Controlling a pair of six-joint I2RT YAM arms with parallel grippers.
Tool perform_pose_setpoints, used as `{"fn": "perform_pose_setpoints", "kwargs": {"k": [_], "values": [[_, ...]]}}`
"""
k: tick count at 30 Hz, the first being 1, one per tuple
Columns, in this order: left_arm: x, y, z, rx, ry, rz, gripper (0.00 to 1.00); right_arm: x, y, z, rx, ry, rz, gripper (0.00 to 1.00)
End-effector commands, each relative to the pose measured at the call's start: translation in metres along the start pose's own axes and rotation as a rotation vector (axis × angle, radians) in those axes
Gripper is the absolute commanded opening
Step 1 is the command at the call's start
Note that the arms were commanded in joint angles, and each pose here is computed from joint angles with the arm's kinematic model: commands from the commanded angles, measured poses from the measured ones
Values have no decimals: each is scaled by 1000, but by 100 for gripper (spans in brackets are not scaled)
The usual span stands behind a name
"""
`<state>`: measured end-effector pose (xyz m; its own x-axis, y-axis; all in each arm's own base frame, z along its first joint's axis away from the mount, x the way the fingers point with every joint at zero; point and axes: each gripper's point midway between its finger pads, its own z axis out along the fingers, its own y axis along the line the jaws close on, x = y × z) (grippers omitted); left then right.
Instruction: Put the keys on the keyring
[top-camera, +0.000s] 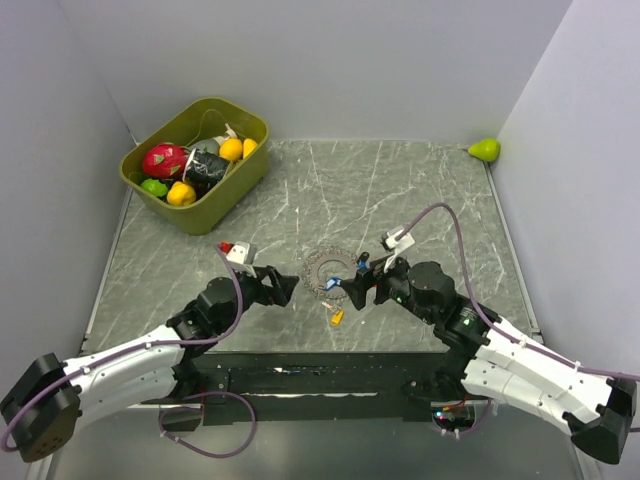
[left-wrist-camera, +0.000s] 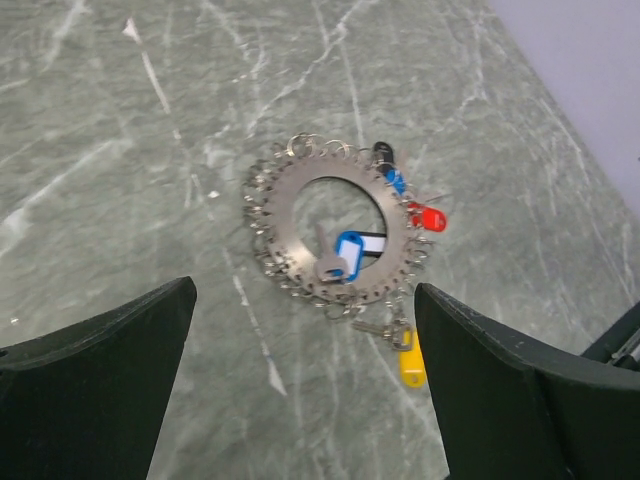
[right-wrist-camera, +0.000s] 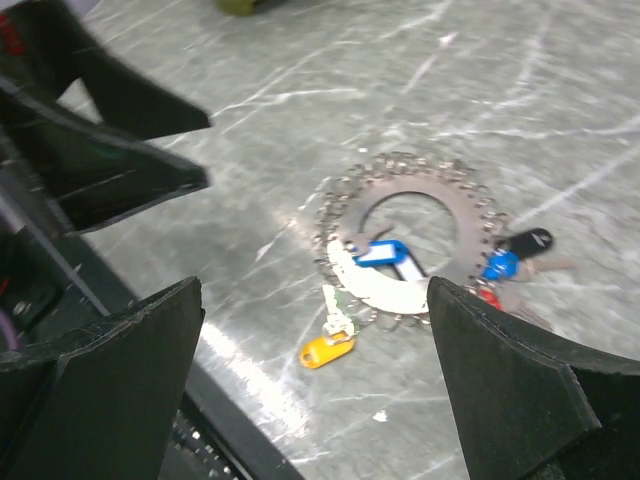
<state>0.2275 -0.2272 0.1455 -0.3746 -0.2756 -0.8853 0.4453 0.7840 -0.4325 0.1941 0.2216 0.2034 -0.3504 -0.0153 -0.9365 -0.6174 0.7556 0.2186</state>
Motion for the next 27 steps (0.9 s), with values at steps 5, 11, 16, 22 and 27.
{"fn": "perform_pose_setpoints", "kwargs": {"k": [5, 11, 16, 22, 27], "values": [[-4, 21, 5, 58, 36, -101, 96, 3, -34, 7, 95, 14, 84, 100], [-22, 48, 6, 36, 17, -221, 96, 4, -57, 11, 119, 32, 156, 100], [-51, 80, -5, -15, -98, -310, 96, 4, -85, 4, 137, -2, 262, 100], [-80, 116, -23, -90, -227, -371, 96, -4, -123, -8, 206, -76, 382, 100], [-104, 136, -34, -198, -329, -285, 96, -15, -159, -14, 383, -142, 377, 100]]}}
